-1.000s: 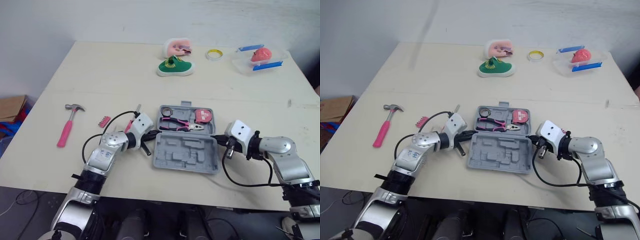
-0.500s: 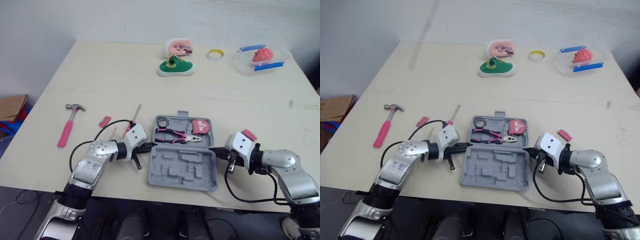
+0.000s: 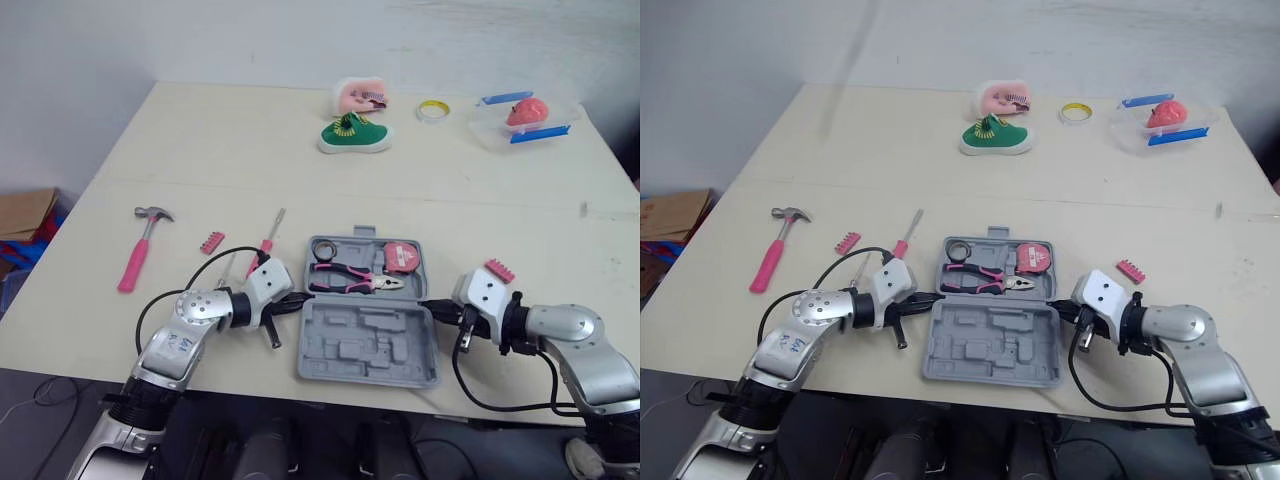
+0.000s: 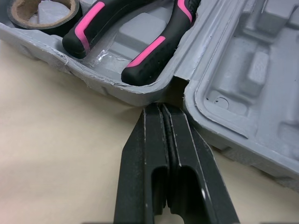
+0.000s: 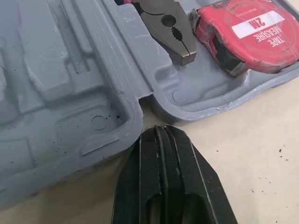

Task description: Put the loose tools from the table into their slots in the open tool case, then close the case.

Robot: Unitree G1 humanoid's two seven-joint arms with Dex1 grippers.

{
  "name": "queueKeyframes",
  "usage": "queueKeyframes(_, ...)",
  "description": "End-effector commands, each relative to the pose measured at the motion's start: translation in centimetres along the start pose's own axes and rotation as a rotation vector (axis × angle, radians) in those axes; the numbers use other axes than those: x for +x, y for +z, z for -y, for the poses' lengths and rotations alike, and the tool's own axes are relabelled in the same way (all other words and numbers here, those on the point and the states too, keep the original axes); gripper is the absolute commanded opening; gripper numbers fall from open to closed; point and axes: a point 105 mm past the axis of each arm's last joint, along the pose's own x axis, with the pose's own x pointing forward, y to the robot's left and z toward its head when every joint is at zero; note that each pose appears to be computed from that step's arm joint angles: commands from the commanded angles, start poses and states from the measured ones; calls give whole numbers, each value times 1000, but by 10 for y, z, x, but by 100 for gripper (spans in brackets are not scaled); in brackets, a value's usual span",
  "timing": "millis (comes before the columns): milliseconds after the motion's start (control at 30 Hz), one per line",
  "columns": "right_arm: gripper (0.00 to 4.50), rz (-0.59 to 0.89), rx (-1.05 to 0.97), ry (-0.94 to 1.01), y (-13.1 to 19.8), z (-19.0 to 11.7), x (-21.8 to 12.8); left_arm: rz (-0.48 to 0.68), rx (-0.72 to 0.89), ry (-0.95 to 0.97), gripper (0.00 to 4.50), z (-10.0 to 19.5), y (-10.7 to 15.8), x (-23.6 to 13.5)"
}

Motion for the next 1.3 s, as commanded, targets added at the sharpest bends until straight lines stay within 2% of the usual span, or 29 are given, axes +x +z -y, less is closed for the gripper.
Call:
queueKeyframes(33,8,-8,3,2,-3,2,-17,-54,16,27,0,-7,-8,-13)
queueKeyframes(100,8,0,9,-2,-3,3,-26,-37,30,31,0,-9,-3,-19)
queueKeyframes(233,8,33,24,-36,-2,7,-65,110,75,23,0,-12,25,-50)
queueKeyframes(333,8,50,49,-111,-4,14,-96,175,56,78,0,-22,27,-85)
queueKeyframes(400,8,39,74,-194,-10,24,-116,170,24,113,0,-27,17,-107)
queueKeyframes(500,97,-21,84,-304,-26,34,-152,138,-28,220,80,-38,-8,-152)
queueKeyframes(567,202,-50,65,-374,-35,39,-171,120,-45,319,177,-49,-17,-179)
queueKeyframes(633,296,-84,54,-455,-45,42,-194,106,-34,508,259,-69,-26,-219)
queueKeyframes(733,443,-109,47,-527,-57,44,-211,91,-46,639,393,-80,-35,-254)
queueKeyframes(767,450,-114,46,-546,-61,43,-216,87,-57,673,446,-82,-39,-264)
queueKeyframes(867,450,-82,59,-609,-74,40,-231,52,-110,828,446,-88,-59,-306)
queueKeyframes(900,450,-113,63,-633,-85,36,-239,-7,-132,932,446,-91,-74,-332)
queueKeyframes(1000,450,-174,46,-702,-104,32,-257,-138,-198,1108,446,-86,-106,-376)
queueKeyframes(1100,450,-180,41,-766,-111,34,-268,-191,-217,1149,446,-80,-120,-389)
queueKeyframes(1300,450,-95,35,-723,-107,34,-253,-136,-203,1106,446,-79,-122,-372)
